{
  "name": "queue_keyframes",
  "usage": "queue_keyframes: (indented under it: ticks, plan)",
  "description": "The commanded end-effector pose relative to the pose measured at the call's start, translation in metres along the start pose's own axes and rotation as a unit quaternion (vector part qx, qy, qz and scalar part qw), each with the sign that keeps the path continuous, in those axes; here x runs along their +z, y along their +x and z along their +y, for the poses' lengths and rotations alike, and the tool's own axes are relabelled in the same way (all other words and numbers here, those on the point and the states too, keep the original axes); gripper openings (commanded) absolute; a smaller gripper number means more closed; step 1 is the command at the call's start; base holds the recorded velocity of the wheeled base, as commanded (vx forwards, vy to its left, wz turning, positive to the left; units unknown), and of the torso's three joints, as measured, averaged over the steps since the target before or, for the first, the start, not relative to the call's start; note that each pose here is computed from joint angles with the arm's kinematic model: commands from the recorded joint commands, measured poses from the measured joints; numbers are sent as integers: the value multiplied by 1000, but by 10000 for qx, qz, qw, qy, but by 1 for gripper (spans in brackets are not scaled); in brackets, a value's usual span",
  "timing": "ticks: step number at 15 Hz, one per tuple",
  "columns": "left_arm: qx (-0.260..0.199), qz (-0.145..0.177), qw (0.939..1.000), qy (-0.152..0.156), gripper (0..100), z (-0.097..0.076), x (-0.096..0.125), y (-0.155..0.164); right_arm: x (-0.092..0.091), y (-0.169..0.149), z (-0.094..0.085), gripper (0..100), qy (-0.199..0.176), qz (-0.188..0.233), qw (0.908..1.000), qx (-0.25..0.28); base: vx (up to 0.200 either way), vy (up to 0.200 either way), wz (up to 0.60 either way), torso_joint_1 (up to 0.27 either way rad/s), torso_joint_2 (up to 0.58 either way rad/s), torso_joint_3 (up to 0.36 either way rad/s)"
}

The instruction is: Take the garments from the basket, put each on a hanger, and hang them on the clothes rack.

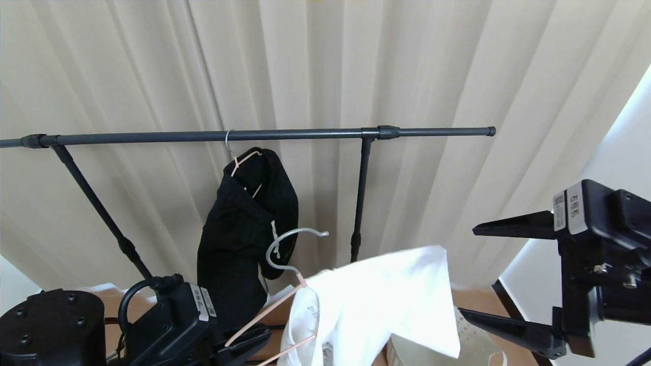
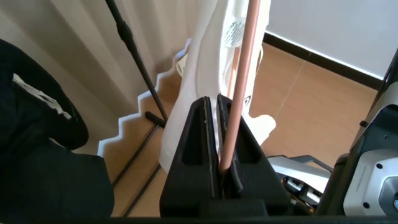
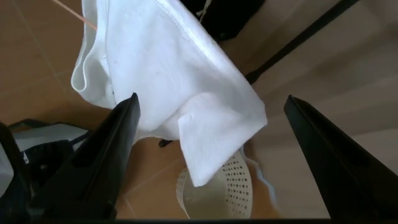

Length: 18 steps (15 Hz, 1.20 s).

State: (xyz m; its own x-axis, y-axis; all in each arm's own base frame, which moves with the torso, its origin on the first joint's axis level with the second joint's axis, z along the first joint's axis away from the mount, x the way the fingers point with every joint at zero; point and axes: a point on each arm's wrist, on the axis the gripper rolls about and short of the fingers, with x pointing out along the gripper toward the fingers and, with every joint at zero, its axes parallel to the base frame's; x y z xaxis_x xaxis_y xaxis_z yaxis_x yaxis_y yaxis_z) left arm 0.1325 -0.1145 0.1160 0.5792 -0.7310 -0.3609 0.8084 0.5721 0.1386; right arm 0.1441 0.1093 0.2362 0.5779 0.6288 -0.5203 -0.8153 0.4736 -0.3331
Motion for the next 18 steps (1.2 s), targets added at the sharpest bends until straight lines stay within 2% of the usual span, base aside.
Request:
queue_keyframes:
  ticks: [1, 4, 5, 6, 8, 11, 18]
  plan:
    - [-16, -9, 10000, 3, 0, -2, -2, -4, 12, -4, -21, 100, -255, 72, 9992, 287, 0, 0, 0, 0, 0, 0]
    - [-45, 15, 9999, 153, 0, -2, -3, -3, 15, 19, -47, 100, -516, 314, 9908, 1215, 0, 0, 0, 0, 0, 0]
    - [-77, 14, 9998, 186, 0, -2, -3, -3, 16, 25, -51, 100, -616, 384, 9883, 1342, 0, 0, 0, 0, 0, 0]
    - [-171, 12, 9995, 266, 0, -3, -4, -4, 18, 44, -60, 100, -756, 657, 9810, 1659, 0, 0, 0, 0, 0, 0]
    - [-244, 13, 9989, 406, 0, -4, -6, -5, 20, 62, -67, 100, -866, 803, 9747, 1899, 0, 0, 0, 0, 0, 0]
    - [-254, 46, 9985, 489, 0, -4, -7, -5, 25, 78, -58, 100, -921, 671, 9661, 2317, 0, 0, 0, 0, 0, 0]
    - [-250, 33, 9985, 496, 0, -4, -6, -4, 29, 109, -32, 100, -1096, 798, 9478, 2885, 0, 0, 0, 0, 0, 0]
